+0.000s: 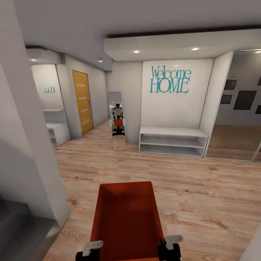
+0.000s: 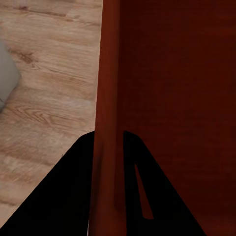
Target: Move the two storage containers from the living room to the garage. In the garage, place one container on the floor and stack the other container on top of it (either order is fine).
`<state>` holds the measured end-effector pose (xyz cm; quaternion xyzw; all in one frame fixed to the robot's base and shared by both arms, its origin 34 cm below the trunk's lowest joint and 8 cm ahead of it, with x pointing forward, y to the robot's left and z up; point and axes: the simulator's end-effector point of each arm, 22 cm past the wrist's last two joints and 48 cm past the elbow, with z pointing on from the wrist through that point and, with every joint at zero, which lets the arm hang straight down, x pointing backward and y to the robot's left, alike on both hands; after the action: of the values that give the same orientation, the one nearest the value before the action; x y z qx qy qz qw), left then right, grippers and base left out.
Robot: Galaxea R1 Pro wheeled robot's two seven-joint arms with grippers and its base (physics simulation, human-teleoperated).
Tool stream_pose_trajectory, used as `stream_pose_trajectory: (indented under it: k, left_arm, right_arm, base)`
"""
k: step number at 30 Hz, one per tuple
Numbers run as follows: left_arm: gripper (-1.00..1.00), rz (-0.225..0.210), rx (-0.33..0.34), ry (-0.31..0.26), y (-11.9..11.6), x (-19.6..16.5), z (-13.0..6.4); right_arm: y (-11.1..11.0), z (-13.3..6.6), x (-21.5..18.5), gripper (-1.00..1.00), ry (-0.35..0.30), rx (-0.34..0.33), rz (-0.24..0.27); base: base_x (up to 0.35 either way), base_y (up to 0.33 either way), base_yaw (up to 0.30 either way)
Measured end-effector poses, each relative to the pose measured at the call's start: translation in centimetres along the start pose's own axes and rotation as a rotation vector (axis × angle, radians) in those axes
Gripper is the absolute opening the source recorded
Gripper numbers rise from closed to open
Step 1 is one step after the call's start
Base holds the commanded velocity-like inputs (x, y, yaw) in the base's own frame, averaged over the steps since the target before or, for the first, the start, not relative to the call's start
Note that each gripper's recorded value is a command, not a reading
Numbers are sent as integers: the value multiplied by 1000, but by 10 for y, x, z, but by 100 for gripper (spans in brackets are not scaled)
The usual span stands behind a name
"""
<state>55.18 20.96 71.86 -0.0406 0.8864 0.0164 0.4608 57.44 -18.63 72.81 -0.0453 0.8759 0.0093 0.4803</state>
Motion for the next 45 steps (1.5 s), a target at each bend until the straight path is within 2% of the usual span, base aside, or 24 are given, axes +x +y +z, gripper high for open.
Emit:
stream_pose_trajectory:
  k: [45]
  left_arm:
    - [-100, -2, -1, -1, 0, 0, 0]
  right_arm:
    - [0, 0, 0, -100, -1, 0, -1]
  base:
    - [336, 0, 0]
